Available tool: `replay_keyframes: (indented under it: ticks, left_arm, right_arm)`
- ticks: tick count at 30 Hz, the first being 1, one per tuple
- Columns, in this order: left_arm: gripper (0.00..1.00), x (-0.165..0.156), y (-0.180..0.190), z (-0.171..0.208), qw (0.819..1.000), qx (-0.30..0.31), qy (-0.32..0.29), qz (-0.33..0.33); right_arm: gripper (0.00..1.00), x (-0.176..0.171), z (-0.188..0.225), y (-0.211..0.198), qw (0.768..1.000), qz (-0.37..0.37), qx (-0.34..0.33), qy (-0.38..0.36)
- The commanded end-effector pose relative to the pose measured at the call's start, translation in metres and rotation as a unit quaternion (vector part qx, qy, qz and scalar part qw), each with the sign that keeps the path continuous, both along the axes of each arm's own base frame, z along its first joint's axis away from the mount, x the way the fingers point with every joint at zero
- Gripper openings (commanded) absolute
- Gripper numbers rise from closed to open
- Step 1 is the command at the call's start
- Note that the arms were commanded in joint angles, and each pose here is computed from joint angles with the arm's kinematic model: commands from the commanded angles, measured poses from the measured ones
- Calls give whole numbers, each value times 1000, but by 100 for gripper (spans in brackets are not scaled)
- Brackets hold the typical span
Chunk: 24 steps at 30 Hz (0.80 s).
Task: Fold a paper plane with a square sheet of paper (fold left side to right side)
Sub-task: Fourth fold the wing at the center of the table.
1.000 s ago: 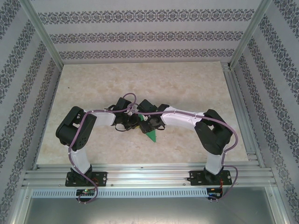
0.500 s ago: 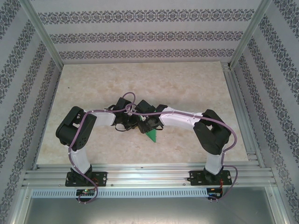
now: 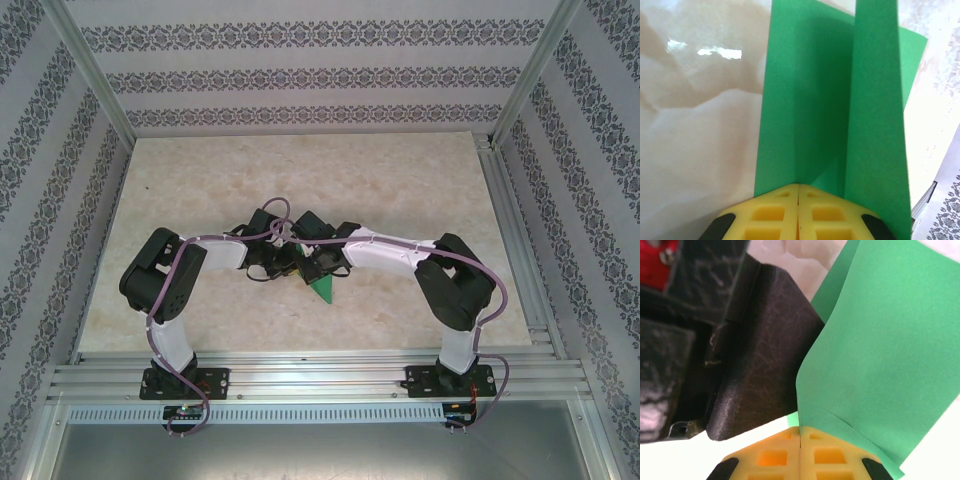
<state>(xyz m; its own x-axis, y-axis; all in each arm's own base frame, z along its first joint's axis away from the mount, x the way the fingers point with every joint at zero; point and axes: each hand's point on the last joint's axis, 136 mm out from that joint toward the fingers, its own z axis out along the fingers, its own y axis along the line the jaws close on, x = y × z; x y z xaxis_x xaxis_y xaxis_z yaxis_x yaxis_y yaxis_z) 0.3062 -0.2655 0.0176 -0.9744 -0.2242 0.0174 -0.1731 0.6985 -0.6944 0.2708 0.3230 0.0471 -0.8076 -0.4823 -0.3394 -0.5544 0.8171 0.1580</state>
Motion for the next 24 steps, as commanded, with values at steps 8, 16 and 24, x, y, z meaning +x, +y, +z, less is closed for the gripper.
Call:
replay_keyframes:
  ticks: [8, 16, 24]
  left_arm:
    - [8, -6, 11, -17, 999, 41, 17, 7]
    - [8, -6, 11, -17, 999, 41, 17, 8]
    - [8, -6, 11, -17, 999, 40, 17, 7]
  right_arm:
    - [22, 15, 9, -1, 1000, -19, 21, -8]
    - [23, 23, 21, 6, 999, -23, 44, -15]
    - [21, 29, 21, 6, 999, -26, 43, -15]
